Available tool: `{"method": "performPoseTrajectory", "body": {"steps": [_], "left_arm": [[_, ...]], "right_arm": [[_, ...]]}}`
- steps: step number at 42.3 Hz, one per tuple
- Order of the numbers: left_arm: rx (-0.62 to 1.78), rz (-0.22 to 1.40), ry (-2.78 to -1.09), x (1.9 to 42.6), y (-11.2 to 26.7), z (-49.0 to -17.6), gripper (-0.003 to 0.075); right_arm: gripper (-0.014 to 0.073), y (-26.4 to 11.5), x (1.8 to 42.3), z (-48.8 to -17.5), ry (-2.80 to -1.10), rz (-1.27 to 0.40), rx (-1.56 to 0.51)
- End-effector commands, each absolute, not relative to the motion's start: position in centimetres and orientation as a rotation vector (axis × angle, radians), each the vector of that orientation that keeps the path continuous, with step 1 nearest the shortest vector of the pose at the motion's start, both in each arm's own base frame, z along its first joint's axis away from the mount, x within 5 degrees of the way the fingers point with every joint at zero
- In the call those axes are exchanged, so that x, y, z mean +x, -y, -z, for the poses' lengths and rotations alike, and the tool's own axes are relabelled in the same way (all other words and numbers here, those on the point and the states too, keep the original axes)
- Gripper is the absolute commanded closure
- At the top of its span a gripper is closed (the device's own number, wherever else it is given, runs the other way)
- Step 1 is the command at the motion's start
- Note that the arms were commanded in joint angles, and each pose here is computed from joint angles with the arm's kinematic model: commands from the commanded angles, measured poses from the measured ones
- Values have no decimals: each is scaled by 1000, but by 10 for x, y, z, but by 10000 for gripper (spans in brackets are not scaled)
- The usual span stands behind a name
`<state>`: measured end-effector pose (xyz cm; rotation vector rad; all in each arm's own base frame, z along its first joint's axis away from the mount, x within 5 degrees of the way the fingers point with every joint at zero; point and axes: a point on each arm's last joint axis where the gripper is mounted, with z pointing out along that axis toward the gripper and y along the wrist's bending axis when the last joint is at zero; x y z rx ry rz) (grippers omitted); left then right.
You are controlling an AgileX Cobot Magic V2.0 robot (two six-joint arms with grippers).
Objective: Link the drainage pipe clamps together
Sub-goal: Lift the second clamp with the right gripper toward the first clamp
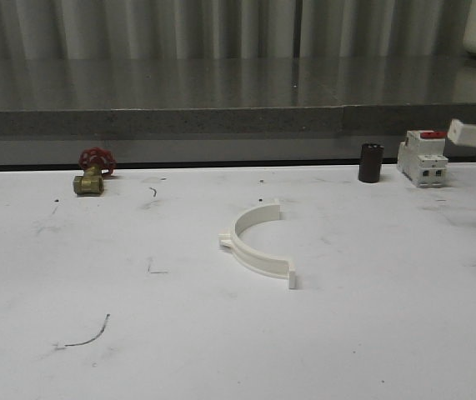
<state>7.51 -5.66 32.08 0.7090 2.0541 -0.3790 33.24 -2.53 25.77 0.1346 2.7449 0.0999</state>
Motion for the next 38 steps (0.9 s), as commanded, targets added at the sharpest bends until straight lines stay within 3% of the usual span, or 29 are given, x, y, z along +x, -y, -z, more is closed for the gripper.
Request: {"method": "performPoseTrajectory", "body": {"steps": [1, 9, 16, 29, 38], "left_arm": [[670, 410, -1968, 78, 59, -335, 365], [670, 410, -1968, 78, 59, -335, 365], [670, 410, -1968, 78, 59, -335, 365], [670, 410, -1968, 78, 59, -335, 365], [670, 410, -1968, 78, 59, -335, 365]], "right_arm": [[433, 11, 315, -305, -2613, -159, 129], [433, -18, 299, -330, -2625, -185, 125], [433, -50, 304, -332, -2647, -161, 116], [433, -111, 330, -296, -2740, -177, 75], [431, -128, 349, -264, -2758, -190, 105]]}}
